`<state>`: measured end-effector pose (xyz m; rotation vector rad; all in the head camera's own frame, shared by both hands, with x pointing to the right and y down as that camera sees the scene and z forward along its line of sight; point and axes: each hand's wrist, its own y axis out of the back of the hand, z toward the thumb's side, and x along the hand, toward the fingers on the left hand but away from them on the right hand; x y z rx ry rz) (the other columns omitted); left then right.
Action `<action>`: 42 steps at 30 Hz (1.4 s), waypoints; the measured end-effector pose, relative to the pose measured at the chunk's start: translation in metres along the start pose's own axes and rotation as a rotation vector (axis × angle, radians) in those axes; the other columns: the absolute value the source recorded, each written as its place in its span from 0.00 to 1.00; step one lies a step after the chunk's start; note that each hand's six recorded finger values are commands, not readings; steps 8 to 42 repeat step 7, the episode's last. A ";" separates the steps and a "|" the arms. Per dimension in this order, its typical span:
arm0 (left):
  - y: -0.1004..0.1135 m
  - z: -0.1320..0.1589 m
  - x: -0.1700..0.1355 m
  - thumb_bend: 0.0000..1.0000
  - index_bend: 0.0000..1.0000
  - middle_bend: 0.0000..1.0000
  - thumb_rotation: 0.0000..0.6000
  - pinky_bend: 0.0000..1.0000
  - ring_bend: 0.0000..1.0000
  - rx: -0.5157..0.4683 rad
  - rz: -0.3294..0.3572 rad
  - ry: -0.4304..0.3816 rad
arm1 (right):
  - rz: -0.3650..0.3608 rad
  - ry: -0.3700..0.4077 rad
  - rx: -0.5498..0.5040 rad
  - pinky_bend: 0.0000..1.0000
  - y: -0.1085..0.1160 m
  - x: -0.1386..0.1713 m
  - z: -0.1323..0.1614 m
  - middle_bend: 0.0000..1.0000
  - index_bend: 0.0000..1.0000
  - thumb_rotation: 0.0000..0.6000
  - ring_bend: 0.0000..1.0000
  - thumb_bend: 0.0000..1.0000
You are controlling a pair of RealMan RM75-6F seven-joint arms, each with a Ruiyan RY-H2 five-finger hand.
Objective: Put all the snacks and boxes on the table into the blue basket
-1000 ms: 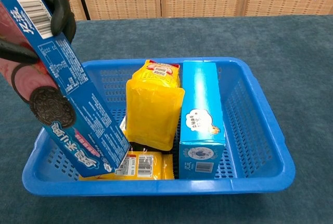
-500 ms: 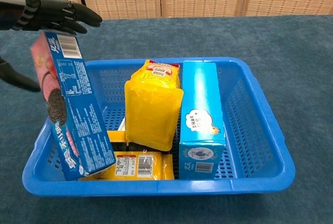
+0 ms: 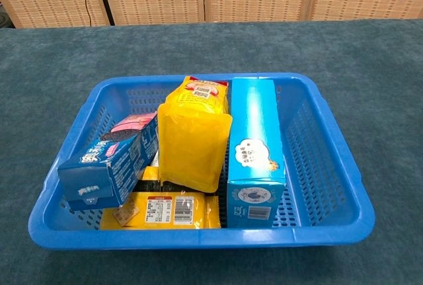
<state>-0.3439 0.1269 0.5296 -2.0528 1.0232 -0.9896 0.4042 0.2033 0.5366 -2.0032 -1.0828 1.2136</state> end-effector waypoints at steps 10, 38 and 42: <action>-0.004 -0.045 -0.049 0.11 0.00 0.00 1.00 0.00 0.00 0.090 0.046 0.167 | -0.033 0.012 0.035 0.02 0.003 0.002 0.002 0.00 0.00 1.00 0.00 0.00; -0.004 -0.045 -0.049 0.11 0.00 0.00 1.00 0.00 0.00 0.090 0.046 0.167 | -0.033 0.012 0.035 0.02 0.003 0.002 0.002 0.00 0.00 1.00 0.00 0.00; -0.004 -0.045 -0.049 0.11 0.00 0.00 1.00 0.00 0.00 0.090 0.046 0.167 | -0.033 0.012 0.035 0.02 0.003 0.002 0.002 0.00 0.00 1.00 0.00 0.00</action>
